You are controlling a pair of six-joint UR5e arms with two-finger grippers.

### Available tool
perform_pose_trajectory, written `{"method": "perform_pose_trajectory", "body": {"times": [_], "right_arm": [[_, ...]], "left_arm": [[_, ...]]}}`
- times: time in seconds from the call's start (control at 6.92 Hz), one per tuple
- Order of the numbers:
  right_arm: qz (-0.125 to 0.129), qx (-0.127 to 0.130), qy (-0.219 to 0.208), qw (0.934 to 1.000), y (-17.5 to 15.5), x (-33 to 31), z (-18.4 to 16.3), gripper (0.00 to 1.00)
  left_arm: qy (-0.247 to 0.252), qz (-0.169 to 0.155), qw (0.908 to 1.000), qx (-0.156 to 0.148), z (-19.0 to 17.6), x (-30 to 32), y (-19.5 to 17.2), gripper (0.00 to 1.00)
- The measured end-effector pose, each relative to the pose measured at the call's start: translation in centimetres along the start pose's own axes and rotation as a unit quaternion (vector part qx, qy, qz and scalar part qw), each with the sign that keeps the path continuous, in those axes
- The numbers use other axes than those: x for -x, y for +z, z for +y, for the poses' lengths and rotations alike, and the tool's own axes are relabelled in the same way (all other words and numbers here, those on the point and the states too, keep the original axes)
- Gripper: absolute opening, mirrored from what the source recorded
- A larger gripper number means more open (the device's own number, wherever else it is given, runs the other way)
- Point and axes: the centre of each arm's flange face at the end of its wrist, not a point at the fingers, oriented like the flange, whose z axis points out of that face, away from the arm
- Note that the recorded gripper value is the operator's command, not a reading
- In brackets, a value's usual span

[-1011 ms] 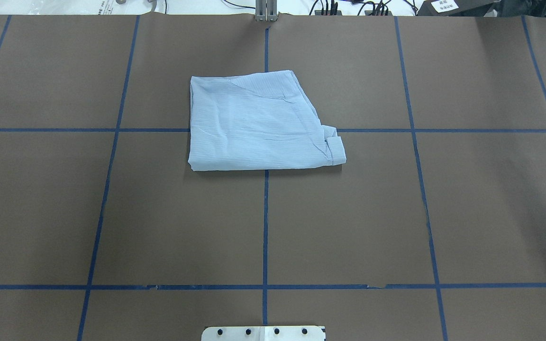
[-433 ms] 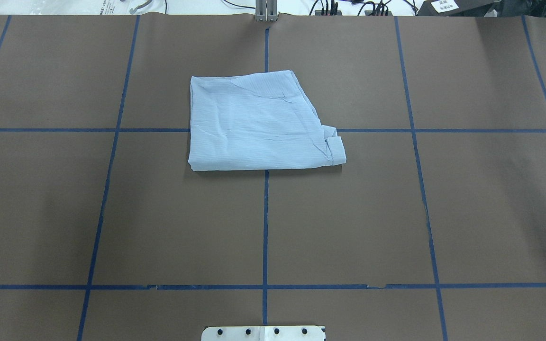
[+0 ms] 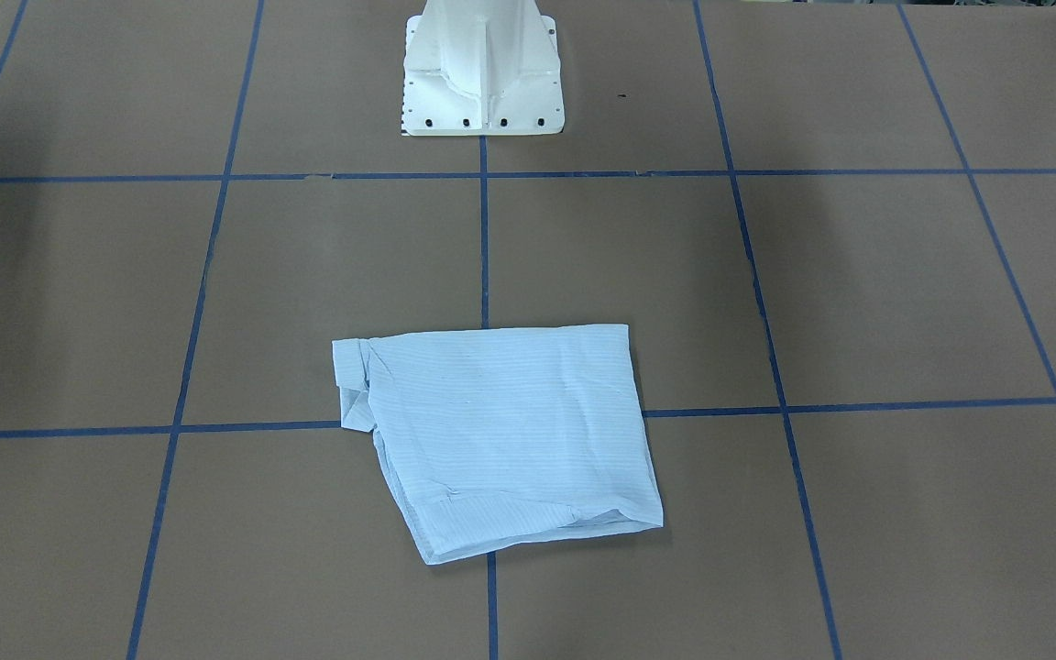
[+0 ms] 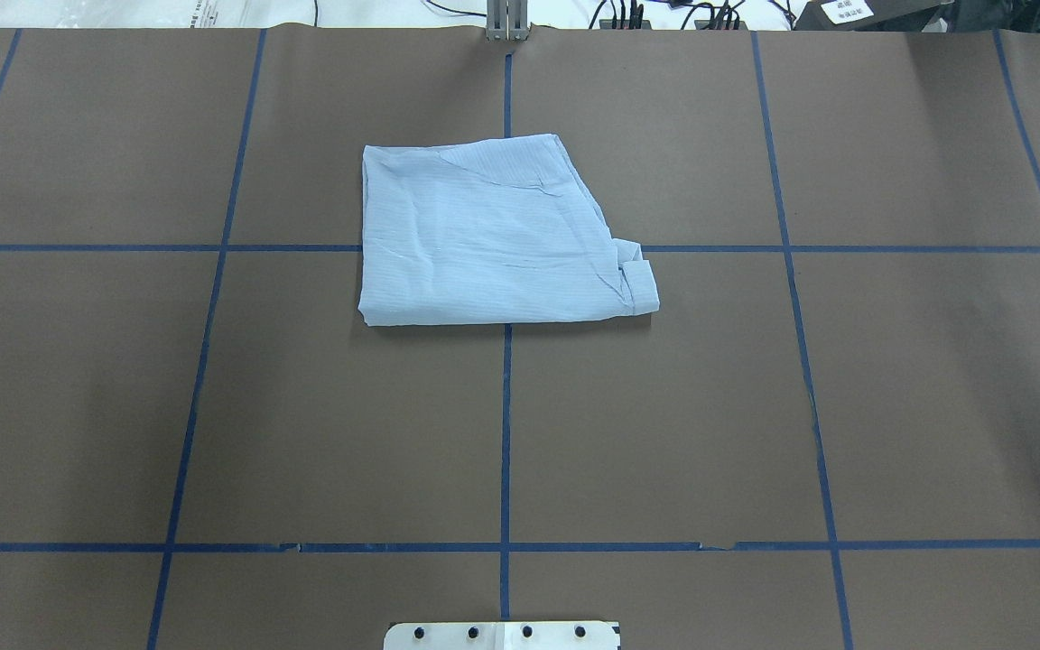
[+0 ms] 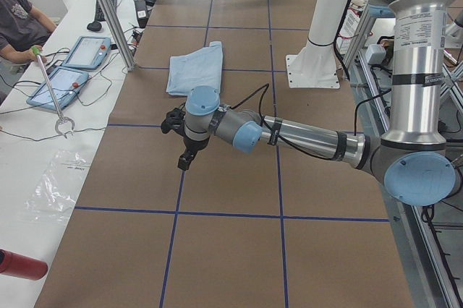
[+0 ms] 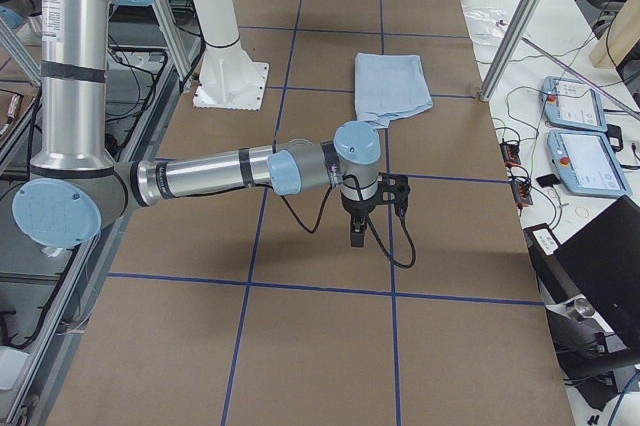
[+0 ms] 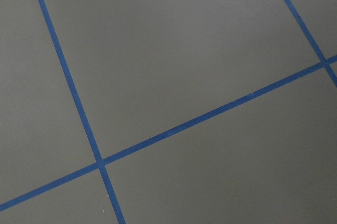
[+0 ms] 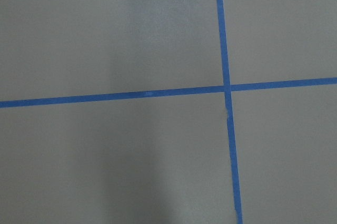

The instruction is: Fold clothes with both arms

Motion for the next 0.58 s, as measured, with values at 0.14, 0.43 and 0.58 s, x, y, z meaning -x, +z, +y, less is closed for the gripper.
{"method": "perform_pose_trajectory", "body": {"times": [0.14, 0.43, 0.58], "right_arm": [[-0.001, 0.004, 0.004, 1.0000, 0.24, -0.39, 0.55, 1.00], [-0.021, 0.008, 0.004, 0.9997, 0.39, -0.39, 1.36, 1.00], [-0.035, 0.011, 0.002, 0.9993, 0.29, -0.03, 1.39, 1.00]], "left_arm": [[0.000, 0.001, 1.0000, -0.003, -0.27, -0.20, -0.17, 1.00], [-0.004, 0.001, 1.0000, -0.003, -0.65, -0.26, -0.13, 1.00], [-0.003, 0.000, 1.0000, -0.004, -0.81, -0.36, -0.21, 1.00]]}}
